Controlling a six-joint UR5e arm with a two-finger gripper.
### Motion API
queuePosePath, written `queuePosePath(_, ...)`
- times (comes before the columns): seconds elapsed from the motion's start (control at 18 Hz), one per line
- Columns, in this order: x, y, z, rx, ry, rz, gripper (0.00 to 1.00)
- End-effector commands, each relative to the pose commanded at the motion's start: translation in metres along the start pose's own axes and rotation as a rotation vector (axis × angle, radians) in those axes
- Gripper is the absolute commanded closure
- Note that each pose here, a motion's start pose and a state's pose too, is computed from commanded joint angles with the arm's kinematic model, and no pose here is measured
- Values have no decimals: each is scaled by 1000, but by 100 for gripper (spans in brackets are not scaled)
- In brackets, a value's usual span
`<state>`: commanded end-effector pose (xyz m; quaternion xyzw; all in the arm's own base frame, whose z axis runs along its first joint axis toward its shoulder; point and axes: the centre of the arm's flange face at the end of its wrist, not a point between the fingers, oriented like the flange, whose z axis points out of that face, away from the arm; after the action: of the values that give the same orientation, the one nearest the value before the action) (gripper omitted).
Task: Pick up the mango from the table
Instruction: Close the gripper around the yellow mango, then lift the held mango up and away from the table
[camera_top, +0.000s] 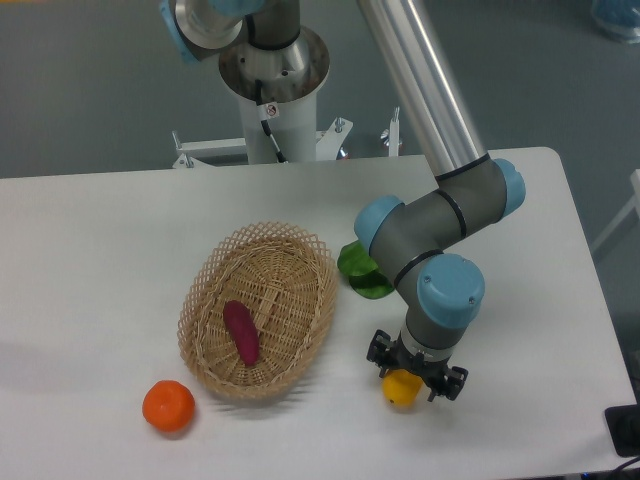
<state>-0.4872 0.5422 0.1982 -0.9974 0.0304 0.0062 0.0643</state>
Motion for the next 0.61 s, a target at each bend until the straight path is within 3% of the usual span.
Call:
queuePosePath(0.17, 0, 0, -2, 0, -2, -12, 64)
queuePosePath(0.61, -3, 1, -29, 22, -34, -7, 63)
